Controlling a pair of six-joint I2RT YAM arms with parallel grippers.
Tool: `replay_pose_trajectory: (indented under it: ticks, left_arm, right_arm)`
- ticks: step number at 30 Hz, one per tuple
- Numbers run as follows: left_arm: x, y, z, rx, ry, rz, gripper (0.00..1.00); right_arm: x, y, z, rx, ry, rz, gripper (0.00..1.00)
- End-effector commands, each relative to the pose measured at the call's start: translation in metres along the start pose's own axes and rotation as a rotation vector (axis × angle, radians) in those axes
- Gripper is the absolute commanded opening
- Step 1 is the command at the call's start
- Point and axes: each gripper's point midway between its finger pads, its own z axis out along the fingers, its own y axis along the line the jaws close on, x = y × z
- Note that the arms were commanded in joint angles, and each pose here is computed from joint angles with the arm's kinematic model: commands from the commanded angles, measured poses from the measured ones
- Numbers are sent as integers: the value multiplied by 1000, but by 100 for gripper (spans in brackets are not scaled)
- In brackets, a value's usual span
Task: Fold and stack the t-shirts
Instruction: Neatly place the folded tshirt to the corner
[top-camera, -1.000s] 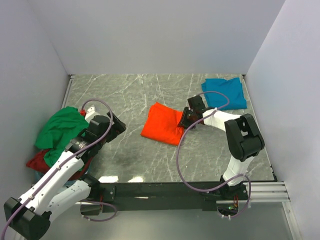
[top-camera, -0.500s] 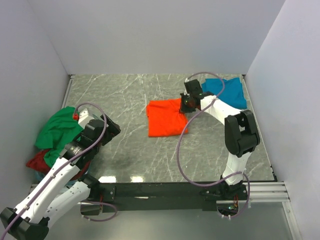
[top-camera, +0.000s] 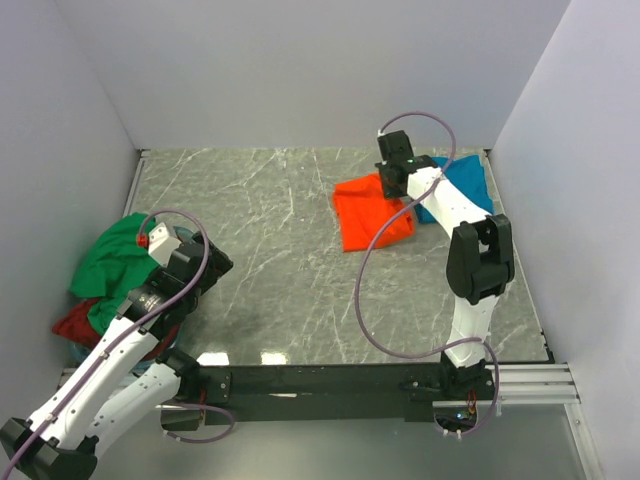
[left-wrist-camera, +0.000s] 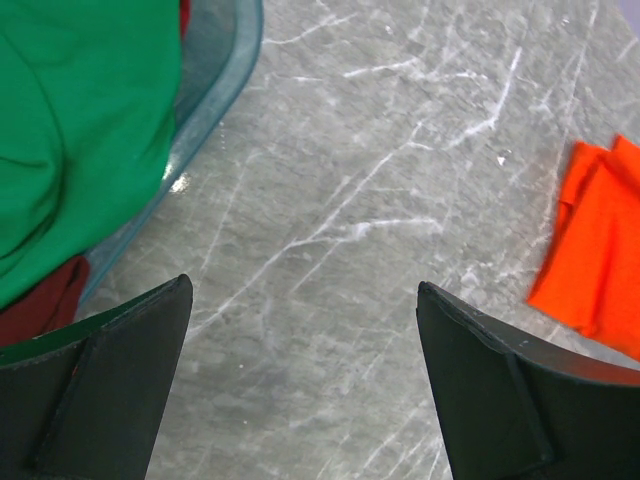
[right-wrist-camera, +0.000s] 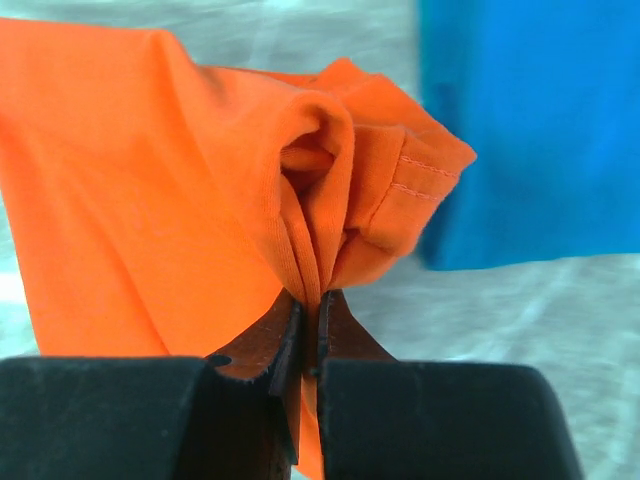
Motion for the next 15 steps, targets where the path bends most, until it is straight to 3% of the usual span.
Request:
replay_pose_trajectory:
  ticks: [1,8,15]
  left_arm:
    - [-10,4,-1,-37,-45,-21,100]
    - [-12,16,0,-107,-63,-27,100]
    - [-17,24,-1,-151,-86,-41,99]
  right_arm:
    - [-31,-53,-11,136,-60,-30,0]
    - [-59,-102,-10,260,-99,-82,0]
    - [-78,-122,-11,274,-122,-87,0]
